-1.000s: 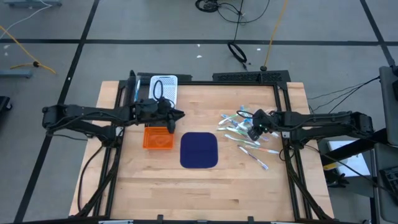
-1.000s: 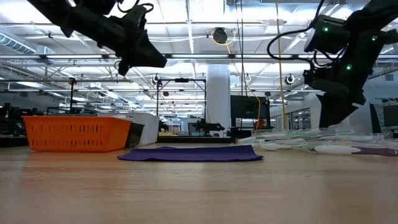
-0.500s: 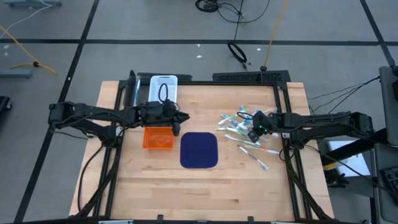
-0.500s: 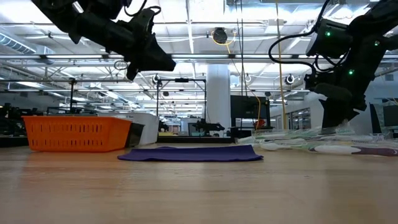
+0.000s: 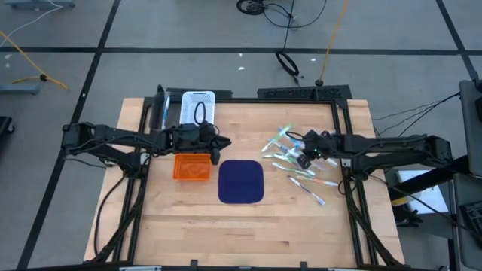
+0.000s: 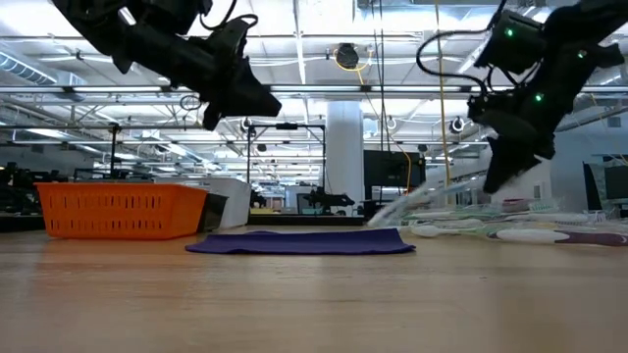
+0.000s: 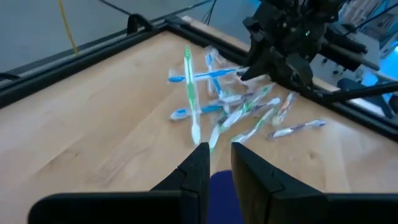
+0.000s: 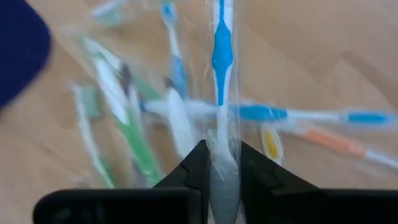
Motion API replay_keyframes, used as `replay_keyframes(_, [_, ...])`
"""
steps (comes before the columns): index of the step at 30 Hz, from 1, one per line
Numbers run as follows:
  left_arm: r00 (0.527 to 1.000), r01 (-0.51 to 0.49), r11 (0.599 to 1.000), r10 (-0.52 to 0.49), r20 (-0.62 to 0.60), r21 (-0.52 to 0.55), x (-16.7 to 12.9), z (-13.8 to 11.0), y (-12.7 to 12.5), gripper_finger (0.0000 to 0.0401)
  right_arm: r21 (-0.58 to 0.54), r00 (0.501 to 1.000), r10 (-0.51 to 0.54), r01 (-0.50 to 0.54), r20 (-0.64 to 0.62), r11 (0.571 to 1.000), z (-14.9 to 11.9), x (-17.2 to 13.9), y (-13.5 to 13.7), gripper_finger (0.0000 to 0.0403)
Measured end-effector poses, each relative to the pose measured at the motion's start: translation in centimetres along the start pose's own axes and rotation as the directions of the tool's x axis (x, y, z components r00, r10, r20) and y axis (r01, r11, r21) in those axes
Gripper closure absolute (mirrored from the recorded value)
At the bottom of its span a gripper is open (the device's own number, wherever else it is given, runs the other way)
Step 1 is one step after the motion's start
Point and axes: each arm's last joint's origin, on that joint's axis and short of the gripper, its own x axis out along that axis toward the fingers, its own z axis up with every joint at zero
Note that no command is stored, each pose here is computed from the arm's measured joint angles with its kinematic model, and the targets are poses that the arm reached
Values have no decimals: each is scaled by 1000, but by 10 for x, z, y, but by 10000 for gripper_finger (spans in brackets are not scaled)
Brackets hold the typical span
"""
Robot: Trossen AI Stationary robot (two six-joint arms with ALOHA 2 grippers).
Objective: Pick & Place Toothbrushes
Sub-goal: Put the blue toothbrush into the gray bin
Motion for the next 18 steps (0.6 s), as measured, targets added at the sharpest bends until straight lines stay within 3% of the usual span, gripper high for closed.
replay_keyframes(10, [999,29,1000,-28,27,-4,0,1,-6,336,-95,990,25,-11,141,995,28,-31,19,363])
replay_keyframes(18, [992,72,997,-72,101,1,-2,8,-13,336,-166,954,144,-102,263,981,41,-46,34,363])
